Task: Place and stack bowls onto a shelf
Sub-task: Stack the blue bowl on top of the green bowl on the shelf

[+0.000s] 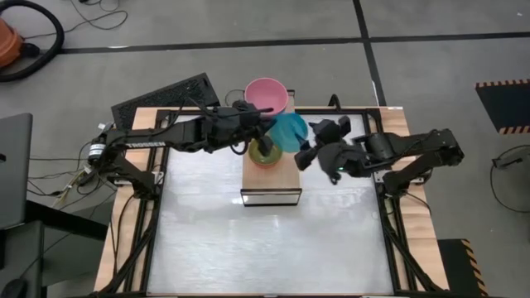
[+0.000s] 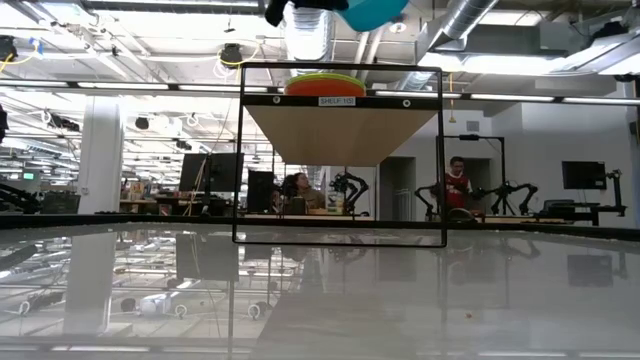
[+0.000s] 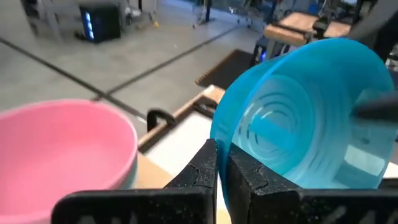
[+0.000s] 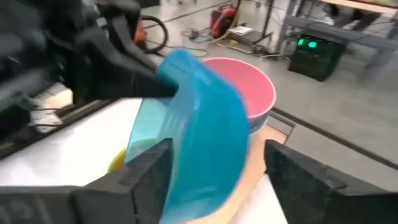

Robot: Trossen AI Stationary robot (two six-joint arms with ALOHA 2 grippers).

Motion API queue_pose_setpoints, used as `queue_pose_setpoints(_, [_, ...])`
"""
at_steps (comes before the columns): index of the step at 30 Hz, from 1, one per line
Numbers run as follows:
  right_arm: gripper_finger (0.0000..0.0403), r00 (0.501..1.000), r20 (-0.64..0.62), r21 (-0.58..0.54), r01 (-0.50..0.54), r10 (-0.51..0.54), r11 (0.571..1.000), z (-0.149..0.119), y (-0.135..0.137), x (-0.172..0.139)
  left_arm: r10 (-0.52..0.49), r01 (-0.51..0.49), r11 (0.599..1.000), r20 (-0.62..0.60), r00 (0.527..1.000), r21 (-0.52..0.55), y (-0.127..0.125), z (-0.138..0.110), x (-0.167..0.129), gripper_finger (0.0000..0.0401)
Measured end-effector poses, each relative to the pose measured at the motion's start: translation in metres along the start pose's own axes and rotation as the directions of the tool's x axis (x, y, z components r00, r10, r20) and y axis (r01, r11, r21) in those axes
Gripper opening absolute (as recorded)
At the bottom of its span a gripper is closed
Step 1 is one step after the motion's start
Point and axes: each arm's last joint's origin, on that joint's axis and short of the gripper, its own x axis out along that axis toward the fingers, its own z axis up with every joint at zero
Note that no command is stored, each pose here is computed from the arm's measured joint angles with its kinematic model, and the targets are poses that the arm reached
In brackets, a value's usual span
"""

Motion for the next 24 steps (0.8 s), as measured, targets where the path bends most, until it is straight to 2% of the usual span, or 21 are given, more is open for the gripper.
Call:
queue_pose_setpoints(5, [0.0295,0.996,0.039,0.060,-0.084,0.082,0.995,0.010,-0.018,-0.030,0.018,-0.022,0.998,-0.063,0.998,-0.066,0.002,0.006,-0.007,0.0002])
queue_pose_setpoints(9, [0.0295,0.986,0.077,0.103,-0.158,0.151,0.982,0.016,-0.034,-0.055,0.046,-0.077,0.976,-0.155,0.987,-0.203,0.005,0.015,-0.018,0.0002])
queue_pose_setpoints(13, [0.0294,0.973,0.110,0.155,-0.221,0.205,0.963,0.022,-0.052,-0.075,0.078,-0.167,0.951,-0.322,0.944,-0.259,0.013,0.022,-0.038,0.0001])
queue_pose_setpoints(17, [0.0294,0.971,0.133,0.163,-0.218,0.197,0.962,0.023,-0.064,-0.084,0.020,-0.167,0.930,-0.407,0.913,-0.328,0.014,0.022,-0.046,0.0000])
queue_pose_setpoints(22, [0.0294,0.977,0.151,0.147,-0.173,0.150,0.974,0.022,-0.068,-0.087,0.048,-0.300,0.883,-0.566,0.823,-0.361,0.024,0.004,-0.036,0.0000])
queue_pose_setpoints(24, [0.0294,0.978,0.148,0.140,-0.169,0.148,0.976,0.021,-0.068,-0.087,0.062,-0.342,0.862,-0.593,0.803,-0.373,0.032,0.000,-0.025,0.0000])
